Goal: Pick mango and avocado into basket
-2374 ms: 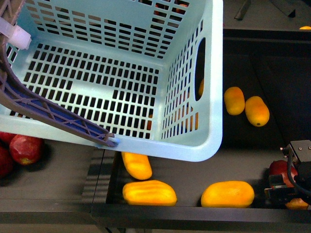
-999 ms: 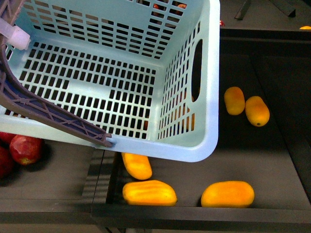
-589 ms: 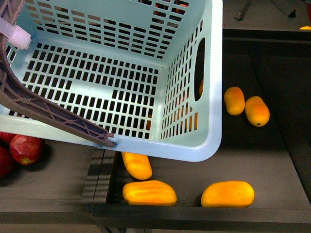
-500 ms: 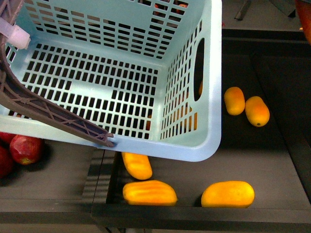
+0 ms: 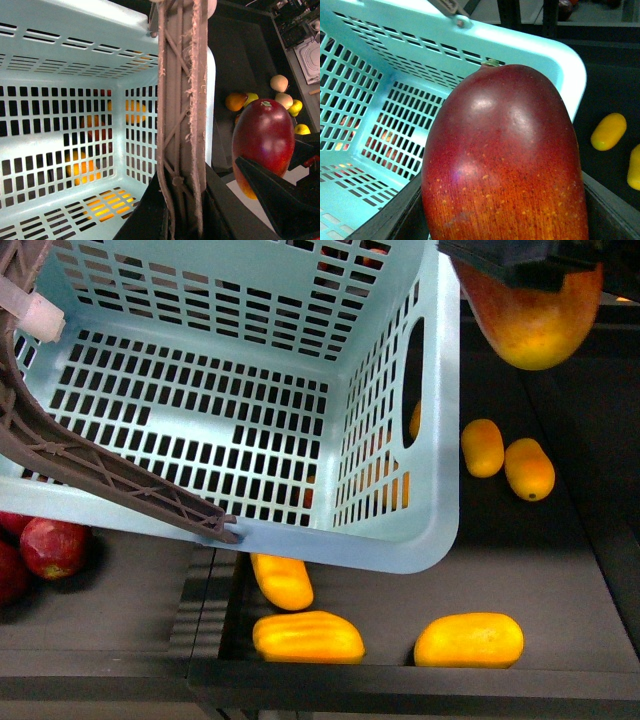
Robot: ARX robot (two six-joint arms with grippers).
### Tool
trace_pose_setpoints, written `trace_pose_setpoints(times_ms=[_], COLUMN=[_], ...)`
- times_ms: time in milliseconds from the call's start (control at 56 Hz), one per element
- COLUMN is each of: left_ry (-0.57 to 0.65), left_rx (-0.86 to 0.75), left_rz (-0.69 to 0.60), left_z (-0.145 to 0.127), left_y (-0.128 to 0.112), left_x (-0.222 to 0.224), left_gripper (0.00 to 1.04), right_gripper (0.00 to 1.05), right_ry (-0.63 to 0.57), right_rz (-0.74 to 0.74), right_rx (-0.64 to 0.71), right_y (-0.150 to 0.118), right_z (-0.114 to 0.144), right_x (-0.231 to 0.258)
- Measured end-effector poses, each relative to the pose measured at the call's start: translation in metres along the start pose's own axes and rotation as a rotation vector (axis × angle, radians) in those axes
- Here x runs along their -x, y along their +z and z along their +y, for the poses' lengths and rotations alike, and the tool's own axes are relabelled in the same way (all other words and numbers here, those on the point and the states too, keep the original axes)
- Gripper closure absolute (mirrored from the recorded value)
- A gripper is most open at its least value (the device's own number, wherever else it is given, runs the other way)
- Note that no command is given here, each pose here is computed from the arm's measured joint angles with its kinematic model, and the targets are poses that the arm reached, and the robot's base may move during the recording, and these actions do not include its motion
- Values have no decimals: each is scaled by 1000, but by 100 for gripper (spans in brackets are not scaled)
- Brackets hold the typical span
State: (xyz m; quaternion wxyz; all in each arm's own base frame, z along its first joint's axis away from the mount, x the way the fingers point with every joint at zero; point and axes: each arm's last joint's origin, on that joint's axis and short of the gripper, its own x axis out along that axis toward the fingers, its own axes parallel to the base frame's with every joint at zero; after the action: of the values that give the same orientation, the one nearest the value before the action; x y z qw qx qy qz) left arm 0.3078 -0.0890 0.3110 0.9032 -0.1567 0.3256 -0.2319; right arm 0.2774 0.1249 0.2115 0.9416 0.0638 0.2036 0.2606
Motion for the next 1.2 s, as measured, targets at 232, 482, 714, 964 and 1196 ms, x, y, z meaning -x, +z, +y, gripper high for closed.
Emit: trace_pose_setpoints(times_ms=[232,482,714,964,1196], left_ry=[0,0,0,0,6], left_rx=[0,0,0,0,-2], left_rz=[0,0,-1,0,-1], left_z=[0,0,0,0,0], left_y=[0,0,0,0,0], left_x=[0,0,0,0,0], left_gripper=[93,93,93,93,93], right_gripper=[37,37,37,10,8], right_ry=[16,-2,-10,-42,-174], right_rz=[41,65,96,76,-55], right_rx=[29,50,66,76,48], right_y=[-8,-12,-22,-22,-3], right_z=[27,41,50,53,21], right_x=[-20,-40,-53,-59,-45])
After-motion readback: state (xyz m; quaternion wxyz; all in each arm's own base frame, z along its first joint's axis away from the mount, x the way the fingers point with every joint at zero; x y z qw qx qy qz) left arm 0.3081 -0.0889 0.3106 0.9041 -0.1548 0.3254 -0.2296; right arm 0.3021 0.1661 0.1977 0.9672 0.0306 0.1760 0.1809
